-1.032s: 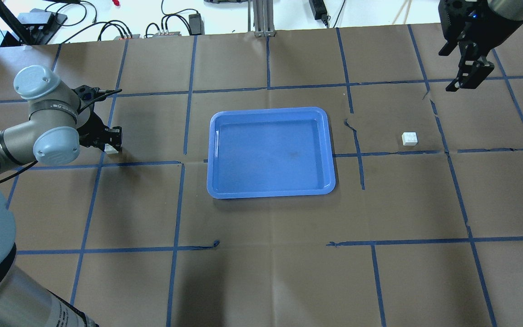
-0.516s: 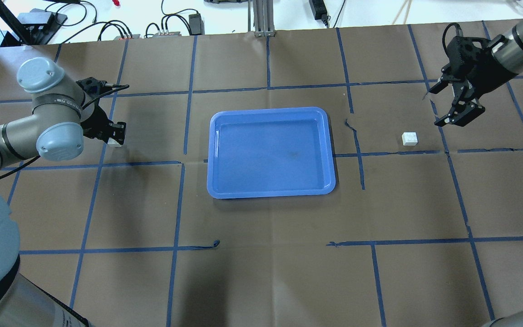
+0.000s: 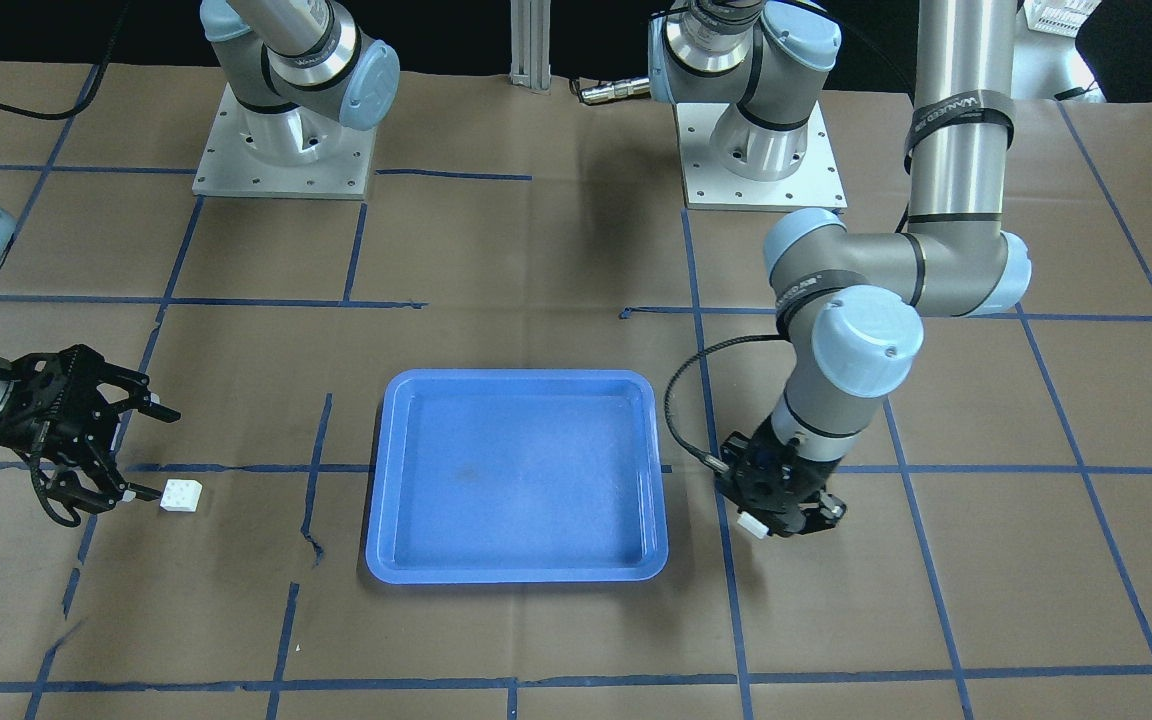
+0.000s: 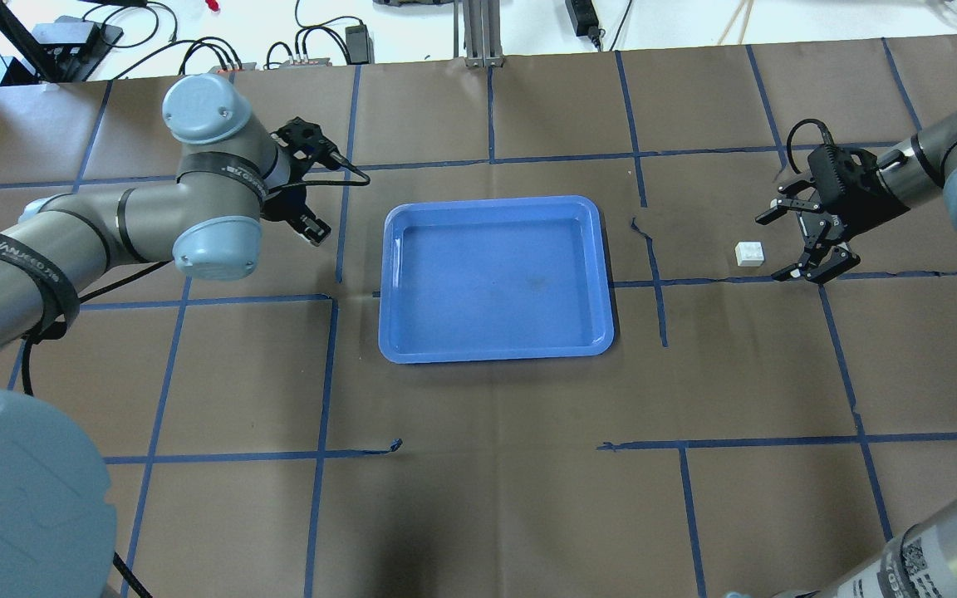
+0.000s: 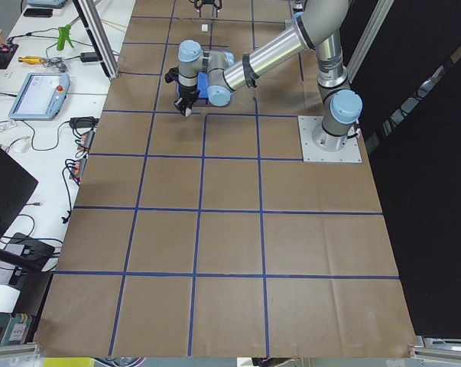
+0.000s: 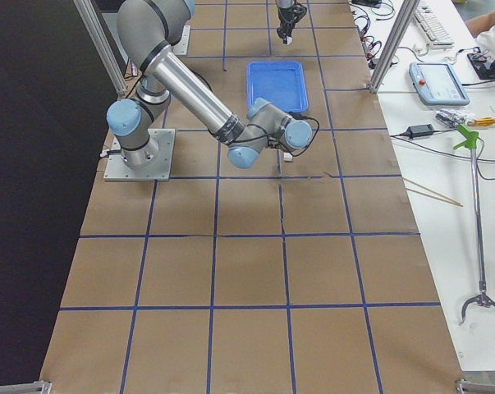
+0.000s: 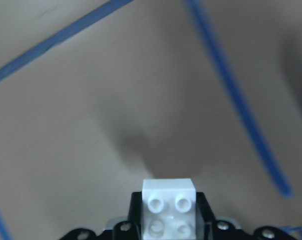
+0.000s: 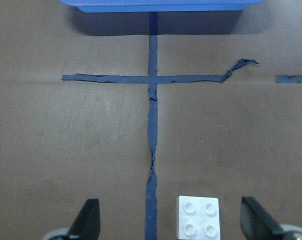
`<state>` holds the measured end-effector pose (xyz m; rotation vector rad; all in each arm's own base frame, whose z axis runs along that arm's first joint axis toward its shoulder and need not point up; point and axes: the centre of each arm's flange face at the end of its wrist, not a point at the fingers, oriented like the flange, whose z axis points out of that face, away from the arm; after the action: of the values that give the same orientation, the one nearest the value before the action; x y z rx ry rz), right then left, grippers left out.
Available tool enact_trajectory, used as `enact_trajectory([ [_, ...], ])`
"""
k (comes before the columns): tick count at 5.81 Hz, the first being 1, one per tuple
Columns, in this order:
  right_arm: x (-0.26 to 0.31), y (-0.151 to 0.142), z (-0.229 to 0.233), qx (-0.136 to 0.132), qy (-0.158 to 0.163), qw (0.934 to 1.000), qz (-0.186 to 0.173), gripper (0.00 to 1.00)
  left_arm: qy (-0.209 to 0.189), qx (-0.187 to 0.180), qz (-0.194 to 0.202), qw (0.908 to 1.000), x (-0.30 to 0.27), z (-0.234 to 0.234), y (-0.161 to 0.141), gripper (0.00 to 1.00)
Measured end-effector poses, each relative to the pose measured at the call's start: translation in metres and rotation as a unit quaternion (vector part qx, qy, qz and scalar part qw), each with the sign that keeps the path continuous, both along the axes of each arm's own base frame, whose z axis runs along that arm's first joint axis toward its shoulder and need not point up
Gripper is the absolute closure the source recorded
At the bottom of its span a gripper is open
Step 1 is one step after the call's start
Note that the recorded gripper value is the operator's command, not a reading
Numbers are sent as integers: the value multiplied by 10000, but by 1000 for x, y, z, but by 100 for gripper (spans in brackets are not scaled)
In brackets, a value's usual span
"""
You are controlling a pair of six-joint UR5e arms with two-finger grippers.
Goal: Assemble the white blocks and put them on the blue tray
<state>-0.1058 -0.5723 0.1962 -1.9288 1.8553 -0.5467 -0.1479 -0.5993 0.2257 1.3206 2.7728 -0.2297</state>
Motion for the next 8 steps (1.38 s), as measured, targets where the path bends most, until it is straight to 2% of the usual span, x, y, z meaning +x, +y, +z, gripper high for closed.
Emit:
enact_trajectory([
  [1, -5, -3, -9, -67, -4, 10000, 43, 0, -110, -32, -1136, 9935, -56, 2, 16, 84],
  [2, -11, -6, -15, -141, 22, 9999, 8, 0, -185, -49, -2048, 9786, -107, 1, 36, 84],
  [3, -12, -8, -21, -179, -69, 9998, -57, 0, -216, -36, -2618, 9649, -149, -3, 56, 84],
  [5, -10, -9, -34, -145, -293, 9993, -153, 0, -273, 109, -3215, 9464, -188, -21, 79, 84],
  [7, -10, -8, -40, -88, -312, 9993, -158, 0, -327, 177, -3474, 9370, -198, -40, 80, 83],
  [8, -10, -7, -43, -57, -301, 9994, -154, 8, -340, 175, -3510, 9356, -200, -46, 78, 78],
])
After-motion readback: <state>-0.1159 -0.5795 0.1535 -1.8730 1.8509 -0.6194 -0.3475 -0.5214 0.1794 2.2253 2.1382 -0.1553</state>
